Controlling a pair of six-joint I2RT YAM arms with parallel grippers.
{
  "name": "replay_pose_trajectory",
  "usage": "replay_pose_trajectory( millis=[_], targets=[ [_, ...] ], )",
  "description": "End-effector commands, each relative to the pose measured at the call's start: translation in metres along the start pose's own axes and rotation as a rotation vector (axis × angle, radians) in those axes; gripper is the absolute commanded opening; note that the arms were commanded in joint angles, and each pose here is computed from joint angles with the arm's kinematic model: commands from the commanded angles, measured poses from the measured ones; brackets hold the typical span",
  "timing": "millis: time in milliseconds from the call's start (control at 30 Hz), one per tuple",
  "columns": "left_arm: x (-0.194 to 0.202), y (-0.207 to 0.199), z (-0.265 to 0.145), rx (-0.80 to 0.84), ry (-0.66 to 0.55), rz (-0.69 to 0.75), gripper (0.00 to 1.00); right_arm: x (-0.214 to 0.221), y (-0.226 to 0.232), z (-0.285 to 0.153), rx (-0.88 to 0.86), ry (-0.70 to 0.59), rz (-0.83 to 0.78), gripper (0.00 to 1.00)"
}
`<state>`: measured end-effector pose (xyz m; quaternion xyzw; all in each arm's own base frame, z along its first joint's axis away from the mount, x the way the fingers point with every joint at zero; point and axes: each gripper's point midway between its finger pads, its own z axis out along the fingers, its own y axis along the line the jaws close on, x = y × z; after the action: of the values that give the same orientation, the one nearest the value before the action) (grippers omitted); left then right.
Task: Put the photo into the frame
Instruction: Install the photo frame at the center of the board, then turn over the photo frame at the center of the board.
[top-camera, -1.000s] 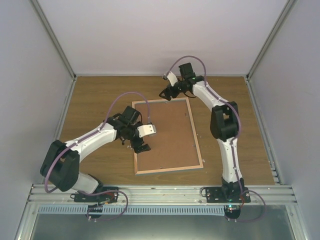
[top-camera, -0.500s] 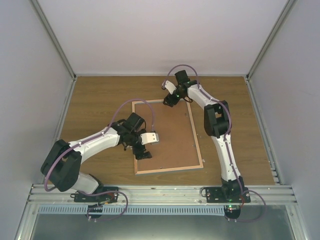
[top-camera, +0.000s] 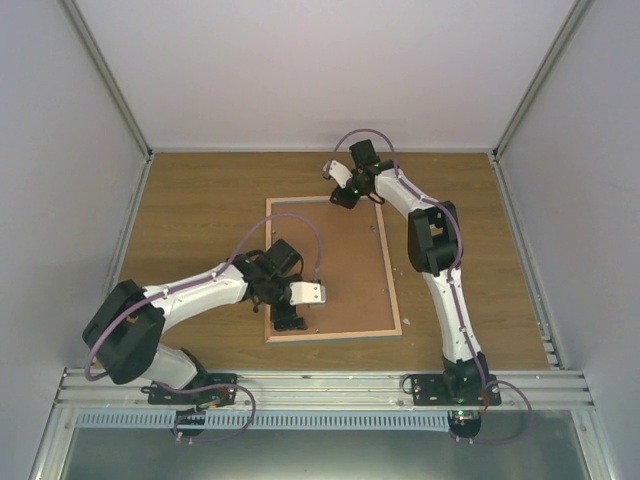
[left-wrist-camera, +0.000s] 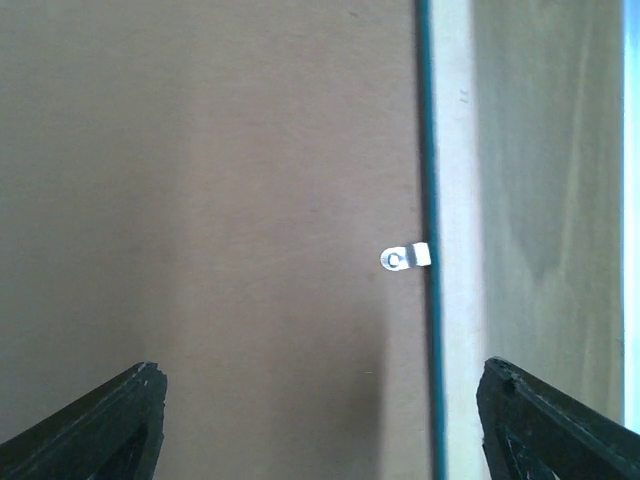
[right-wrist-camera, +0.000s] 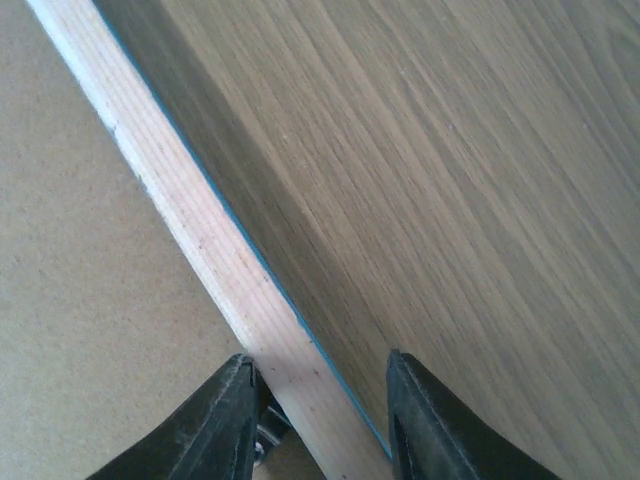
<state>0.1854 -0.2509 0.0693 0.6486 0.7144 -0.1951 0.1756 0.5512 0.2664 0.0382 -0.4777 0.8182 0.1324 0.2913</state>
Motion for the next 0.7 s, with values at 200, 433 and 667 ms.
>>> replay_pose_trajectory(
  millis=[200, 433, 667],
  targets=[
    [0.023, -0.034, 0.016, -0.025, 0.107, 0.076, 0.84, -0.046, 0.008, -0.069, -0.024, -0.125, 0.05, 0.75],
    [0.034, -0.037, 0.02, -0.073, 0.145, 0.09, 0.73, -0.045, 0.041, -0.135, -0.039, -0.16, 0.019, 0.75],
    [0.047, -0.042, 0.031, -0.114, 0.191, 0.097, 0.49, -0.008, 0.077, -0.198, 0.047, -0.173, -0.056, 0.73]
  ],
)
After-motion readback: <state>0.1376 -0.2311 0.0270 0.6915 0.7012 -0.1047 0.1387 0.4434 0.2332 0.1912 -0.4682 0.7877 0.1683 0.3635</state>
